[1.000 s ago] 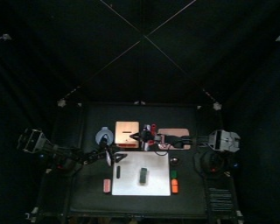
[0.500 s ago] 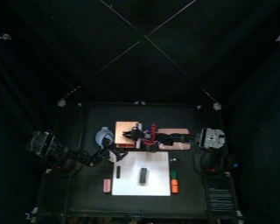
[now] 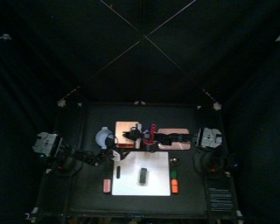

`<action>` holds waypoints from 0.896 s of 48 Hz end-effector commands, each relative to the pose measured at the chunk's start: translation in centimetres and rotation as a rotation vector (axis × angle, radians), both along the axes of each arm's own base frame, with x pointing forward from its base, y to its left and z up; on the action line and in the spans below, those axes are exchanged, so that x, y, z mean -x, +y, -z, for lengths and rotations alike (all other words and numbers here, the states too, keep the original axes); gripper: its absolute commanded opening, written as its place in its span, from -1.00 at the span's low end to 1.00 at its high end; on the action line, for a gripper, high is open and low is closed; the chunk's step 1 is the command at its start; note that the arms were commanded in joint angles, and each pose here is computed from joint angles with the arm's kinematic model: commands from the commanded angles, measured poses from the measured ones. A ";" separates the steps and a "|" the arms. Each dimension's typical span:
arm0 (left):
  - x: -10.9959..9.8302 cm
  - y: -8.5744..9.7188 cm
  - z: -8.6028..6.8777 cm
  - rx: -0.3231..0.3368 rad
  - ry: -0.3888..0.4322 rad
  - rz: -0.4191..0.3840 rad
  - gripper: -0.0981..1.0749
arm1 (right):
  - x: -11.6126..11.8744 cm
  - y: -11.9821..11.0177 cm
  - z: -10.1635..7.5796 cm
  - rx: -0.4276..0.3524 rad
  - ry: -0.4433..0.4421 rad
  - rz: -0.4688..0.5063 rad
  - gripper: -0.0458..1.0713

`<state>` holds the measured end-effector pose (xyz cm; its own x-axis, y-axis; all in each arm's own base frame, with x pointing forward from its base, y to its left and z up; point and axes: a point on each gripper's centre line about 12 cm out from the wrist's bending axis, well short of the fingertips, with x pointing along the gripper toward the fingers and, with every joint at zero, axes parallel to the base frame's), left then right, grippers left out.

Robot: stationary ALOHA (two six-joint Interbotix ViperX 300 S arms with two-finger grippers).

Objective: Grasp drawer handle

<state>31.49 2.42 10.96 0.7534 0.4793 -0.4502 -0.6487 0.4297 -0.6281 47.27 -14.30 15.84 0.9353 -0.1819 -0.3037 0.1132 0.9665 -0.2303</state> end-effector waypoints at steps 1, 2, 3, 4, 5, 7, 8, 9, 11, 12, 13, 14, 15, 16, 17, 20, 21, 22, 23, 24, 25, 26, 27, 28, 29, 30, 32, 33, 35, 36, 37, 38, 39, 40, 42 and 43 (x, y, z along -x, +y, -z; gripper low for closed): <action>-0.6 0.5 -0.4 -0.001 -0.022 -0.023 0.73 | -0.2 -0.2 -1.1 0.010 -0.020 0.003 -0.84; -0.6 0.5 -0.4 -0.001 -0.020 -0.026 0.73 | -0.2 -0.2 -1.1 0.009 -0.017 0.004 -0.84; -0.6 0.6 -0.3 -0.001 -0.017 -0.028 0.73 | -0.2 -0.2 -1.0 0.009 -0.016 0.004 -0.84; -0.5 0.7 -0.2 0.001 -0.016 -0.034 0.73 | -0.2 -0.2 -1.0 0.009 -0.013 0.004 -0.84; -0.5 0.9 -0.1 0.005 -0.014 -0.043 0.73 | -0.2 -0.2 -1.0 0.007 -0.011 0.006 -0.84; -0.4 1.0 0.1 0.013 -0.006 -0.052 0.73 | -0.2 -0.2 -1.0 0.009 -0.010 0.005 -0.84; -0.4 1.1 0.1 0.016 -0.005 -0.058 0.73 | -0.2 -0.2 -1.0 0.008 -0.008 0.006 -0.84; -0.3 1.2 0.2 0.019 -0.003 -0.065 0.73 | -0.2 -0.2 -1.0 0.008 -0.008 0.006 -0.84; -0.2 1.3 0.2 0.025 0.000 -0.075 0.73 | -0.2 -0.2 -1.1 0.009 -0.010 0.005 -0.84; -0.2 1.3 0.3 0.028 0.000 -0.080 0.73 | -0.3 -0.2 -1.1 0.009 -0.010 0.005 -0.84; -0.2 1.4 0.3 0.032 0.001 -0.087 0.73 | -0.3 -0.2 -1.1 0.008 -0.010 0.006 -0.84; -0.1 1.4 0.3 0.034 0.000 -0.095 0.73 | -0.3 -0.1 -1.1 0.008 -0.010 0.004 -0.84; -0.1 1.6 0.3 0.038 -0.001 -0.104 0.73 | -0.3 -0.1 -1.1 0.010 -0.011 0.003 -0.84; -0.1 1.7 0.3 0.038 -0.001 -0.111 0.73 | -0.3 -0.1 -1.1 0.010 -0.011 0.003 -0.84; -0.1 1.7 0.3 0.038 -0.003 -0.116 0.73 | -0.3 -0.1 -1.1 0.010 -0.011 0.003 -0.84; -0.2 2.0 0.2 0.038 -0.007 -0.128 0.73 | -0.4 -0.1 -1.2 0.011 -0.014 0.002 -0.84; -0.2 2.1 0.2 0.037 -0.010 -0.132 0.73 | -0.4 0.0 -1.3 0.011 -0.015 0.000 -0.84; -0.2 2.2 0.2 0.037 -0.009 -0.133 0.73 | -0.4 0.0 -1.2 0.009 -0.014 0.001 -0.84; -0.3 2.2 0.2 0.037 -0.010 -0.133 0.72 | -0.5 0.1 -1.3 0.011 -0.017 -0.002 -0.84; -0.4 2.2 0.1 0.037 -0.013 -0.135 0.72 | -0.5 0.1 -1.4 0.012 -0.017 -0.002 -0.84; -0.4 2.3 0.1 0.037 -0.013 -0.137 0.72 | -0.5 0.1 -1.3 0.010 -0.016 -0.001 -0.84; -0.5 2.4 0.1 0.037 -0.014 -0.140 0.72 | -0.5 0.2 -1.4 0.012 -0.020 -0.003 -0.84; -0.6 2.4 0.1 0.037 -0.016 -0.140 0.72 | -0.5 0.1 -1.3 0.010 -0.017 -0.002 -0.84; -0.6 2.5 0.1 0.037 -0.014 -0.143 0.72 | -0.5 0.2 -1.3 0.011 -0.015 -0.003 -0.84; -0.7 2.4 0.1 0.037 -0.016 -0.143 0.72 | -0.5 0.1 -1.3 0.010 -0.017 -0.003 -0.84; -0.8 2.5 0.1 0.037 -0.018 -0.144 0.72 | -0.6 0.2 -1.3 0.010 -0.017 -0.004 -0.84; -1.0 2.6 0.1 0.039 -0.021 -0.148 0.72 | -0.5 0.3 -1.3 0.006 -0.017 -0.004 -0.84; -1.1 2.6 0.1 0.039 -0.021 -0.150 0.72 | -0.5 0.3 -1.3 0.008 -0.016 -0.005 -0.84; -1.3 2.6 0.1 0.040 -0.023 -0.151 0.72 | -0.6 0.5 -1.2 0.006 -0.013 -0.007 -0.84; -1.4 2.7 0.1 0.041 -0.024 -0.155 0.72 | -0.6 0.5 -1.2 0.006 -0.013 -0.008 -0.84; -1.4 2.8 0.1 0.041 -0.024 -0.157 0.72 | -0.6 0.6 -1.2 0.006 -0.012 -0.010 -0.84; -1.5 2.8 0.1 0.041 -0.027 -0.158 0.72 | -0.6 0.7 -1.2 0.007 -0.010 -0.012 -0.84; -1.6 2.8 0.1 0.041 -0.029 -0.158 0.72 | -0.6 0.7 -1.2 0.006 -0.009 -0.010 -0.84; -1.7 2.8 0.1 0.041 -0.029 -0.160 0.72 | -0.6 0.7 -1.2 0.006 -0.009 -0.010 -0.84; -1.8 2.9 0.1 0.041 -0.031 -0.161 0.71 | -0.6 0.7 -1.2 0.007 -0.006 -0.012 -0.84; -1.9 3.0 0.1 0.041 -0.031 -0.164 0.71 | -0.6 0.8 -1.2 0.006 -0.005 -0.012 -0.84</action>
<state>32.70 4.72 10.11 0.6788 0.5591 -0.4760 -0.7019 0.3036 -0.6444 47.69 -13.64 15.77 0.9321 -0.1714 -0.3190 0.0986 0.9678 -0.2318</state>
